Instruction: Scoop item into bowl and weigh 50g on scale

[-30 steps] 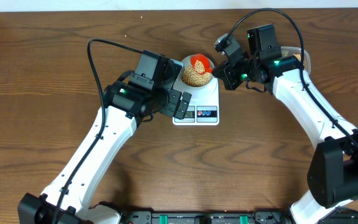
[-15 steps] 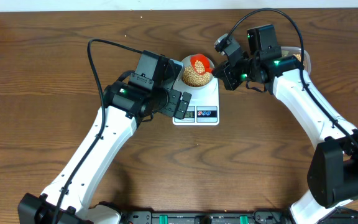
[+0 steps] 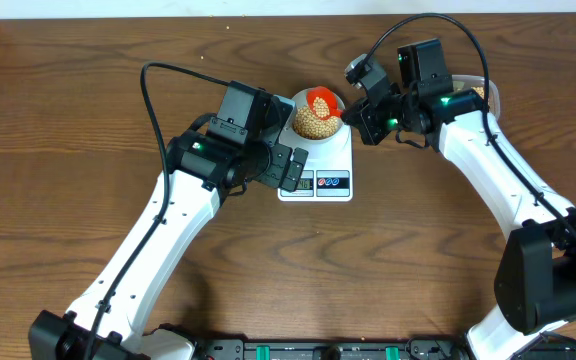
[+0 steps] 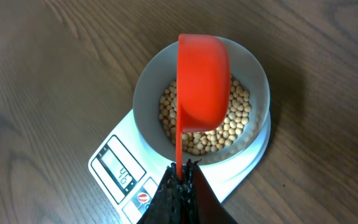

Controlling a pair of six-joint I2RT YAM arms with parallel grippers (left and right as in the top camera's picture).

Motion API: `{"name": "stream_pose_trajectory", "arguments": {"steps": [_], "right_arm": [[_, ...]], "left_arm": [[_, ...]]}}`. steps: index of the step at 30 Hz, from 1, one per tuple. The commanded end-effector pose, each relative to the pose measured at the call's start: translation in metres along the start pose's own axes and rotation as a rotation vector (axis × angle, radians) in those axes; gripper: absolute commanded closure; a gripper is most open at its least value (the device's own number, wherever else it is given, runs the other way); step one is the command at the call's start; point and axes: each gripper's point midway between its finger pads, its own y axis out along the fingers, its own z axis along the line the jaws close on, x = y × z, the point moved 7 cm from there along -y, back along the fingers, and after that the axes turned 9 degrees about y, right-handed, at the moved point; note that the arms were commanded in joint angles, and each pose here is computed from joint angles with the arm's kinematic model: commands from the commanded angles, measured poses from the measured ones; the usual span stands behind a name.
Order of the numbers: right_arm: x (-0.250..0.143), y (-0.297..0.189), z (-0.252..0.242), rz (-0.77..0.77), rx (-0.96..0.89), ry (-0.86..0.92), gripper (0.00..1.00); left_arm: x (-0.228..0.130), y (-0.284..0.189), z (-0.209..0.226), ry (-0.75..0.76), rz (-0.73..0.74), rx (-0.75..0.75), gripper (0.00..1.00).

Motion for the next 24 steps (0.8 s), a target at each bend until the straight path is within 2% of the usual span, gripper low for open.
{"name": "stream_pose_trajectory", "arguments": {"steps": [1,24], "right_arm": [[0.0103,-0.0095,0.0099,-0.035,0.015,-0.033,0.99],[0.0103,-0.0095,0.0099,-0.035,0.014,-0.048,0.99]], "left_arm": [[-0.0028,0.0007,0.0025,-0.005,0.007,0.015,0.02],[-0.0028,0.0007,0.0025,-0.005,0.007,0.015,0.02]]}}
